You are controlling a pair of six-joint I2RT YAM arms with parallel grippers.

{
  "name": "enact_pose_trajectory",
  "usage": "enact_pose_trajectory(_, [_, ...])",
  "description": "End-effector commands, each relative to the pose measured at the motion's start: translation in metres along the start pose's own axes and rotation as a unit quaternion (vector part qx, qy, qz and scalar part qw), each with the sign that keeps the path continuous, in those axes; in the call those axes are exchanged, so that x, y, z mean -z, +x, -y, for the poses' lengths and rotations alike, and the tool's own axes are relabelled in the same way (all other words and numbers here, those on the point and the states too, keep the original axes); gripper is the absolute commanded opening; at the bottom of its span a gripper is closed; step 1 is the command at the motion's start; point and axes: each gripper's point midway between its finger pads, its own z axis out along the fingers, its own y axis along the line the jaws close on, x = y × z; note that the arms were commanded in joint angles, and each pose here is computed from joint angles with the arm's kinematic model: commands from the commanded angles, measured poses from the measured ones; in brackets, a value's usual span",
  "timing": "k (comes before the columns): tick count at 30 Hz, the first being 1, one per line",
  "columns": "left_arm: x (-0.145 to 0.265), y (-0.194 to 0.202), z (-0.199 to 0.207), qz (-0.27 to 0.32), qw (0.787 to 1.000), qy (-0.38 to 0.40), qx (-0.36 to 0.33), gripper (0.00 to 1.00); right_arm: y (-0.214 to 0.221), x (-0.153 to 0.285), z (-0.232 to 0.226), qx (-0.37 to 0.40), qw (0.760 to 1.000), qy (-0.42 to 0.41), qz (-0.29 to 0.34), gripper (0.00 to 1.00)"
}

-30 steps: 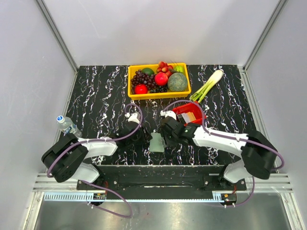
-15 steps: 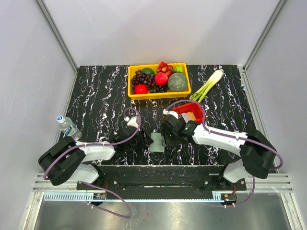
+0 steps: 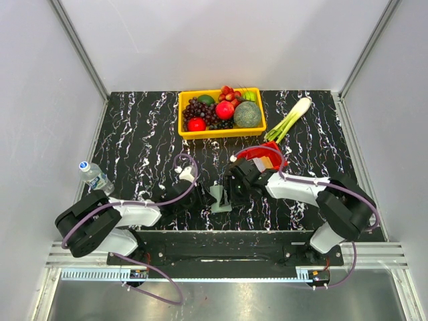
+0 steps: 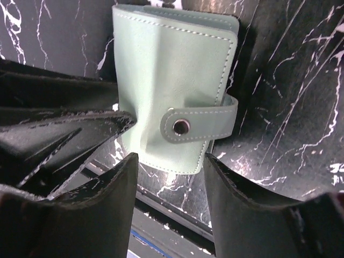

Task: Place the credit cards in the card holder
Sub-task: Close the card holder at the center of the board.

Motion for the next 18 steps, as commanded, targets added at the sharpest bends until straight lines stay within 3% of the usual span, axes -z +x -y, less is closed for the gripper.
enact_pose_trajectory(1, [-0.002,0.005,0.009,-0.006,1.000,0.021,0.014,0.38,-0.027,-0.005,-0.022,0.006,0.998,-0.052,0.019,0.58])
enact_pose_trajectory(8, [-0.006,0.004,0.012,-0.002,1.000,0.020,0.023,0.35,-0.053,-0.007,-0.015,0.039,0.998,-0.050,0.025,0.59])
enact_pose_trajectory(18, [-0.011,-0.004,0.002,0.010,1.000,-0.022,-0.001,0.33,-0.051,0.039,-0.010,0.113,0.993,-0.029,0.030,0.57])
